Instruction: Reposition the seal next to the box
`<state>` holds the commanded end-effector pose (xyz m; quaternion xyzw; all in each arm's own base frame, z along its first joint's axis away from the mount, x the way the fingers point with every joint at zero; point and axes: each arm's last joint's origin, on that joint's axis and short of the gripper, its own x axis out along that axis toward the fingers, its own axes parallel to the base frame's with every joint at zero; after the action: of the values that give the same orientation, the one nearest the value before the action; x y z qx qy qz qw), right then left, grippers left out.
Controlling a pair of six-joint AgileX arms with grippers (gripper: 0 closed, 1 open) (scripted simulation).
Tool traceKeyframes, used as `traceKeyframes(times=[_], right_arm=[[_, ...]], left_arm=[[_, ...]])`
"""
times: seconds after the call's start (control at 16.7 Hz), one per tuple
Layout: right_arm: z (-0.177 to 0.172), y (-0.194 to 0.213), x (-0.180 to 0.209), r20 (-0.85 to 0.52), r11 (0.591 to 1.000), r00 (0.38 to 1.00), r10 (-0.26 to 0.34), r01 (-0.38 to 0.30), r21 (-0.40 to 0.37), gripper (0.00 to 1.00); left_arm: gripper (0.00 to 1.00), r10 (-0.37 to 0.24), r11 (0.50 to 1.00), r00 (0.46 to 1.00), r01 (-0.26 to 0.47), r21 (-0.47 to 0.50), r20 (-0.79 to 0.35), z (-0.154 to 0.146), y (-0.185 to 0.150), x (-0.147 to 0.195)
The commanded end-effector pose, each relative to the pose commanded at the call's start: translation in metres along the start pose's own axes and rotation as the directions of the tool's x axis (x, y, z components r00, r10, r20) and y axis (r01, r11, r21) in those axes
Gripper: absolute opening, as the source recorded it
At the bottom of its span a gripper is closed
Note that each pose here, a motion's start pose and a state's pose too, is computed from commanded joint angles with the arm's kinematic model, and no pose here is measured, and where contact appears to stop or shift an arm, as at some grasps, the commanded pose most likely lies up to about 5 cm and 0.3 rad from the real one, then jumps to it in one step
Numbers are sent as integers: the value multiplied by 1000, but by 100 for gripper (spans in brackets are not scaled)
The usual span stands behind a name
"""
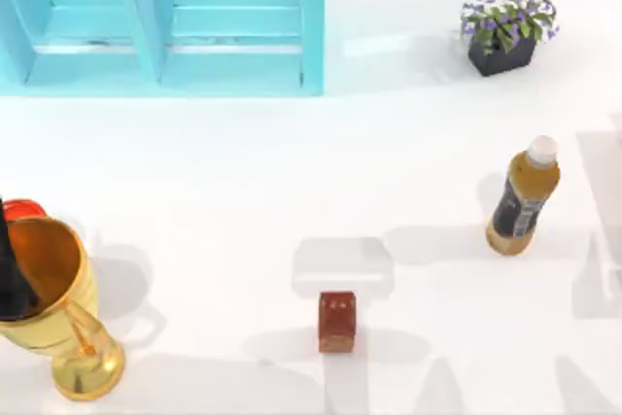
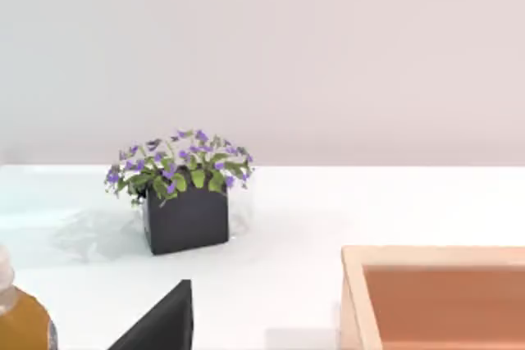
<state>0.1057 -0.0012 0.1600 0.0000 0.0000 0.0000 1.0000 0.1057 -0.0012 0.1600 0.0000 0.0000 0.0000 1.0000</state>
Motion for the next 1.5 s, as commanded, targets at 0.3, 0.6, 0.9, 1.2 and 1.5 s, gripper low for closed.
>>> traceKeyframes(times=[0.3,0.6,0.9,1.2,1.5], right_arm=[[11,6,0,-47,997,997,59,-57,50,100],[66,35,11,-265,948,925,273,-213,236,100],[117,102,56,-622,908,671,403,-209,363,100],[119,196,97,-888,953,344,304,-104,286,100],[88,275,123,-987,993,111,116,-29,113,100]], left_arm=[[100,0,1000,1000,0,0,0,0,0,0],[100,0,1000,1000,0,0,0,0,0,0],[100,0,1000,1000,0,0,0,0,0,0],[100,0,1000,1000,0,0,0,0,0,0],[100,0,1000,1000,0,0,0,0,0,0]])
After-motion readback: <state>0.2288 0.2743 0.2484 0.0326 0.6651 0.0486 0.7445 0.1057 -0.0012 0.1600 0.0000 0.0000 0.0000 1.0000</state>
